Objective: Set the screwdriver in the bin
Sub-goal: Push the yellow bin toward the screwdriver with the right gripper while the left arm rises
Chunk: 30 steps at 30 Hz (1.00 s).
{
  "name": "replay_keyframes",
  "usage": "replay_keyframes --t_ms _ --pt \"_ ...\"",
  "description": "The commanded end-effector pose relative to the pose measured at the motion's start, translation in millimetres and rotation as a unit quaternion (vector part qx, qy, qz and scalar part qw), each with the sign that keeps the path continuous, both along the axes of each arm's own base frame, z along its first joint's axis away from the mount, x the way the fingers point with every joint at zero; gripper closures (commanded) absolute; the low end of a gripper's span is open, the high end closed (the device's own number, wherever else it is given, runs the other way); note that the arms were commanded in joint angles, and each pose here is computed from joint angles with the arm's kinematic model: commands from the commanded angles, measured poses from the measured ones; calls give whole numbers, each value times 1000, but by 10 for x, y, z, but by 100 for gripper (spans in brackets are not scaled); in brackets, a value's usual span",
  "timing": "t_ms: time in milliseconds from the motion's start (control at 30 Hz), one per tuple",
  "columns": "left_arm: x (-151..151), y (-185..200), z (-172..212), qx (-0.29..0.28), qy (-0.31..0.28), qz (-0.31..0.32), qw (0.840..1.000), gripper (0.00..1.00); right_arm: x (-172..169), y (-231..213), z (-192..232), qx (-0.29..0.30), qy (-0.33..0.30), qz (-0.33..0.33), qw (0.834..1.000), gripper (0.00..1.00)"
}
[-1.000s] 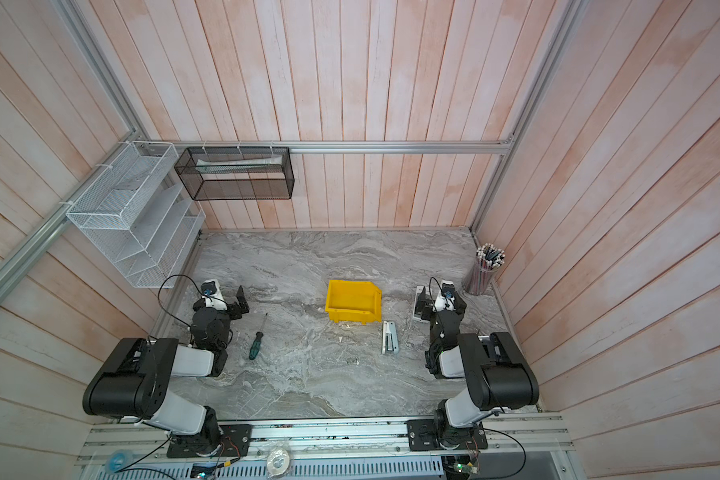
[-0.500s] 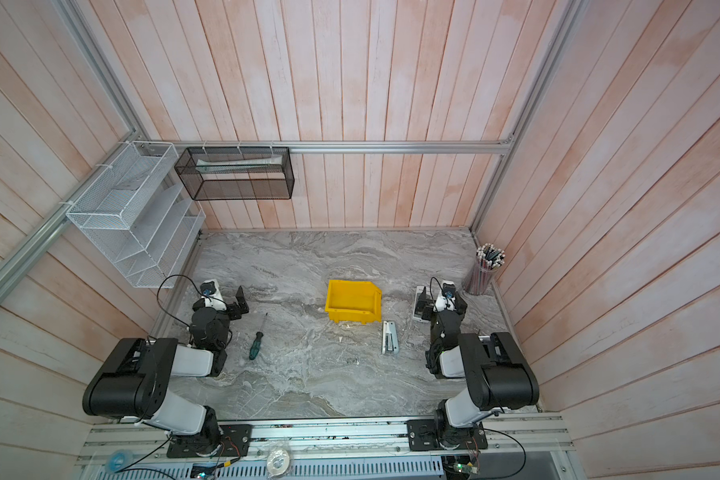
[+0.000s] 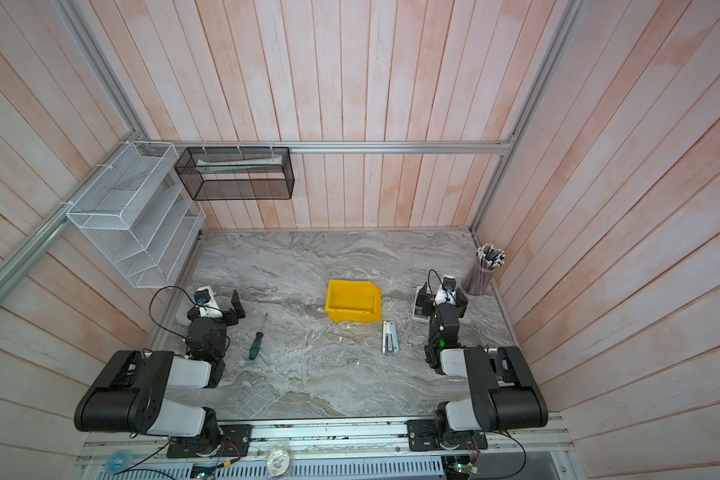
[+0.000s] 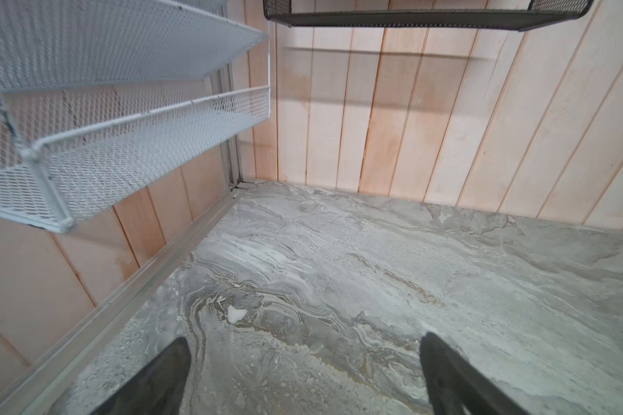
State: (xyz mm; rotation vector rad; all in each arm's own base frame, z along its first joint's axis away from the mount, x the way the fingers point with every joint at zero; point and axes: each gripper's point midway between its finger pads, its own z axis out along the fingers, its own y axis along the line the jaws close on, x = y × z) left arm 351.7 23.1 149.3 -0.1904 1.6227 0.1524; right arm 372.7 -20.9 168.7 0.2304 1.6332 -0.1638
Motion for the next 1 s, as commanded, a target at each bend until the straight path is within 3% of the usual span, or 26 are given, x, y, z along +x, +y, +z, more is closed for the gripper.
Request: replay_keyframes --t_ms 0,100,233,300,433,533,667,833,967 --pt "-65 -152 499 27 -46 -1 999 0 -252 -247 50 23 -5 -74 997 2" --pt "-113 -413 770 6 -55 -37 998 0 -430 -327 268 62 -62 -94 992 2" --pt "-132 -841 996 -61 -49 -113 990 0 -295 -217 423 125 -52 -67 989 2" --pt "-130 -1133 1055 -70 -44 -161 984 0 -137 -18 493 126 -29 -12 992 2" --pt "-139 -1866 992 5 -2 -241 971 0 85 514 565 98 20 117 988 2" --pt "-135 -2233 811 54 37 -262 963 0 180 967 449 68 81 207 973 1" --pt "-91 -2196 596 38 94 -229 968 0 269 1473 193 8 152 271 951 2" --pt "-193 -1991 500 -53 128 -188 972 0 306 2092 -223 -62 219 349 909 7" --pt "-323 -2039 465 -127 148 -249 949 0 402 2451 -567 -126 271 370 880 11"
